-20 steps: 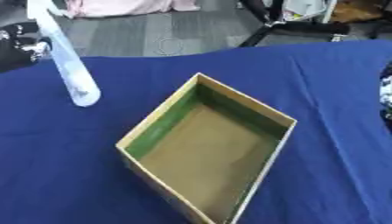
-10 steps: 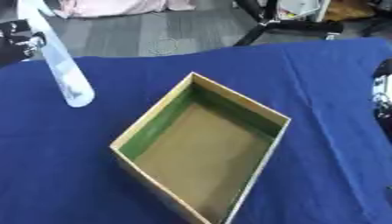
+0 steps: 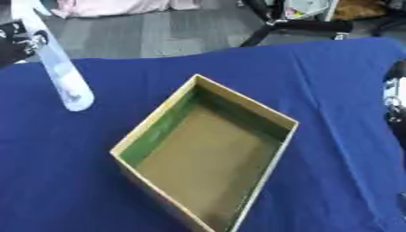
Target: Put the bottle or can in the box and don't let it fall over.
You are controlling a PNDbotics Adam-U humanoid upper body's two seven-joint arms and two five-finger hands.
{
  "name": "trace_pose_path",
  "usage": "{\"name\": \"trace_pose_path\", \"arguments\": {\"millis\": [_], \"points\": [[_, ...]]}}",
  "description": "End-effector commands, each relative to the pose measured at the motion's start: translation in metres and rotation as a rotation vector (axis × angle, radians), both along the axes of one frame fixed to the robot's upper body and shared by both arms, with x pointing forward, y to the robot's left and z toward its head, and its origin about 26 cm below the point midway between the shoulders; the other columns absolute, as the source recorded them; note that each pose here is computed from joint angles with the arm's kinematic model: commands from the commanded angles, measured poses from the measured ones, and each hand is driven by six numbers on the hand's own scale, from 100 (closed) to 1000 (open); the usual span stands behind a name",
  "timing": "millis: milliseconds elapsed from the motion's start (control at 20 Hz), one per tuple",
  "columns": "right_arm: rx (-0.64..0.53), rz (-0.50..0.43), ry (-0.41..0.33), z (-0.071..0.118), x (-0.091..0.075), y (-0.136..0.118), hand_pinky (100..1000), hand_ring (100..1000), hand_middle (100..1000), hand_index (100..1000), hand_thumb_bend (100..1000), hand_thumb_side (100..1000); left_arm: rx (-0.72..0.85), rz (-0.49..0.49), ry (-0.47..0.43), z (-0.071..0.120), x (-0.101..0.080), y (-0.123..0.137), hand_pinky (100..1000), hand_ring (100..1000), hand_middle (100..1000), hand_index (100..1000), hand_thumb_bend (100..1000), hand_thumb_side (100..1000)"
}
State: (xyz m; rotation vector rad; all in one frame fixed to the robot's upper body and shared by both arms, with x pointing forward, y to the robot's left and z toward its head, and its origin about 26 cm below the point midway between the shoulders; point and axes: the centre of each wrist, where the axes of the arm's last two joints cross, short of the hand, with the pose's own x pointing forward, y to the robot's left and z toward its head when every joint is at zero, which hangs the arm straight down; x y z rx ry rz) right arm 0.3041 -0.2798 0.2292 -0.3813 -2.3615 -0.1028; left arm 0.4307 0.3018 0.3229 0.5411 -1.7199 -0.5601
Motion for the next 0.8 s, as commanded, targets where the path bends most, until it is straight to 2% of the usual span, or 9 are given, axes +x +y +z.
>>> {"name": "trace_pose_path", "arguments": {"millis": [50,800], "points": [[-0.016,0.014,-0.036,0.0097,-0.0032,0.0017,1000,972,1000,1000,100,470,0.000,0.020,-0.049,0.0166,-0.0028,0.0041,1000,1000,1000,955,100,581],[-0.018,0.027,-0.045,0.0114,-0.0023,0.0051,1000,973,1000,1000,100,470,-0.006,0.024,-0.073,0.0223,-0.0009,0.0010,1000,1000,1000,936,100,589]]}}
